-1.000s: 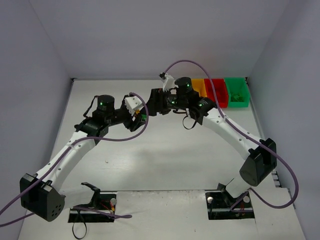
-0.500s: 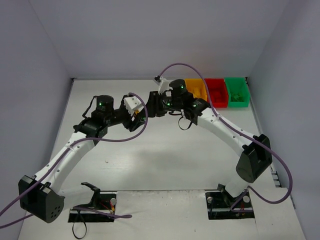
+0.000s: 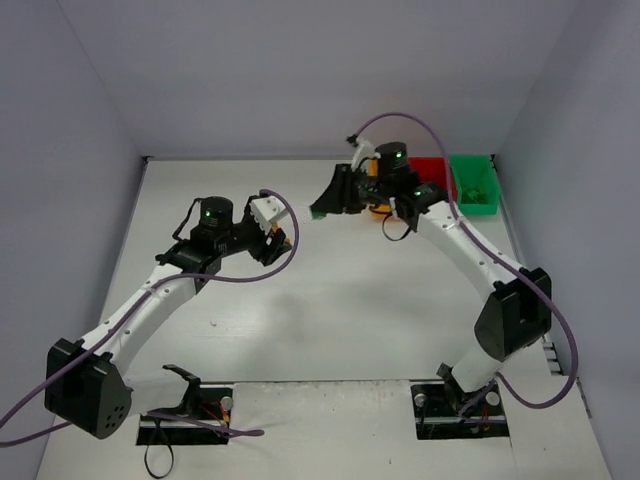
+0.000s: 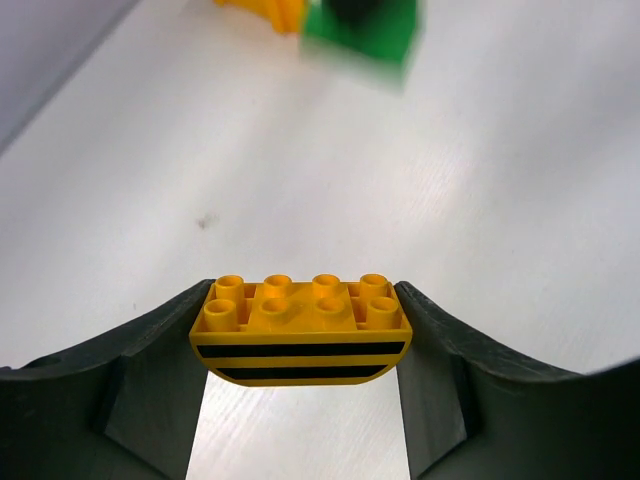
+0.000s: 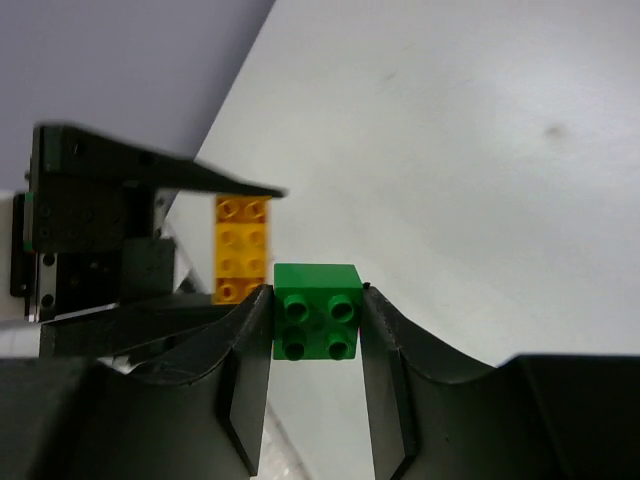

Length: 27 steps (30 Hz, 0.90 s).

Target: Sort the legos into containers by color

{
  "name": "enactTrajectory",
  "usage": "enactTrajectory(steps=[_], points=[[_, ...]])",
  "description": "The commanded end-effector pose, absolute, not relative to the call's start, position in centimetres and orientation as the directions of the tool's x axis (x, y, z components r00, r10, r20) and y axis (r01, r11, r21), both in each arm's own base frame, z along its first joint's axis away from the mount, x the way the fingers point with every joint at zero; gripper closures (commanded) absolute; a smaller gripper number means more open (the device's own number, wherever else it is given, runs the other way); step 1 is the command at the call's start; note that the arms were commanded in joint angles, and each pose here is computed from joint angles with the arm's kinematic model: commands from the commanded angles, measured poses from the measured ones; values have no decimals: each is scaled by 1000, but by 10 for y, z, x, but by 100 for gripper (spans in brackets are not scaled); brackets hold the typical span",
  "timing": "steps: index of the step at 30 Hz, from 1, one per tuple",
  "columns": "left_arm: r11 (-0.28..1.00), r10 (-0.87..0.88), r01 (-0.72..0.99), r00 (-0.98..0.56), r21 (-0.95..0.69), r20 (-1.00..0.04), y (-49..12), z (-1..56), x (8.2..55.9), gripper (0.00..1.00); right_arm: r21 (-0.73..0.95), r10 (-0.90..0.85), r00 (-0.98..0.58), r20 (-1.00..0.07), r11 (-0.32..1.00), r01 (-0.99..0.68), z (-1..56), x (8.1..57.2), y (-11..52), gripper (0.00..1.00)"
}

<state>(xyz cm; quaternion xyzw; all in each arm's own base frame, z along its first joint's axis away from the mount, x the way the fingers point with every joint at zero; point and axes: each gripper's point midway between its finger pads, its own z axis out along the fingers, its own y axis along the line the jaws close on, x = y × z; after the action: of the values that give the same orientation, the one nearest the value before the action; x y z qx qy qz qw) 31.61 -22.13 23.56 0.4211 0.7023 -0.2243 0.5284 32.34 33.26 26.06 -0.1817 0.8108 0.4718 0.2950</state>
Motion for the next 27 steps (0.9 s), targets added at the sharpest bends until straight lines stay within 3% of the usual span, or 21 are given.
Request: enactTrajectory(steps=[1, 6, 9, 13, 17, 21, 25, 27], points=[[591, 362, 799, -147, 105, -920, -207, 224, 320, 100, 539, 120, -600, -791, 602, -589, 314, 382, 265, 100], [590, 362, 800, -143, 108, -921, -208, 228, 323, 100, 539, 136, -594, -793, 612, -579, 314, 403, 233, 100], [588, 351, 802, -141, 101, -926, -210, 233, 323, 100, 454, 141, -546, -826, 741, -495, 306, 428, 189, 100], [583, 326, 808, -142, 80, -935, -213, 240, 319, 100, 352, 286, -463, -839, 934, -61, 277, 487, 51, 100], [583, 294, 811, -153, 50, -944, -215, 244, 313, 100, 282, 366, -357, -860, 922, 265, 255, 515, -48, 100], [586, 257, 810, -169, 14, -951, -218, 248, 308, 100, 255, 397, -354, -847, 887, 385, 218, 548, -97, 98], [591, 239, 806, -174, 1, -955, -217, 249, 303, 100, 235, 426, -356, -831, 851, 470, 183, 570, -126, 90], [590, 237, 808, -175, -1, -956, -217, 248, 300, 100, 253, 444, -358, -821, 846, 469, 175, 578, -129, 80]])
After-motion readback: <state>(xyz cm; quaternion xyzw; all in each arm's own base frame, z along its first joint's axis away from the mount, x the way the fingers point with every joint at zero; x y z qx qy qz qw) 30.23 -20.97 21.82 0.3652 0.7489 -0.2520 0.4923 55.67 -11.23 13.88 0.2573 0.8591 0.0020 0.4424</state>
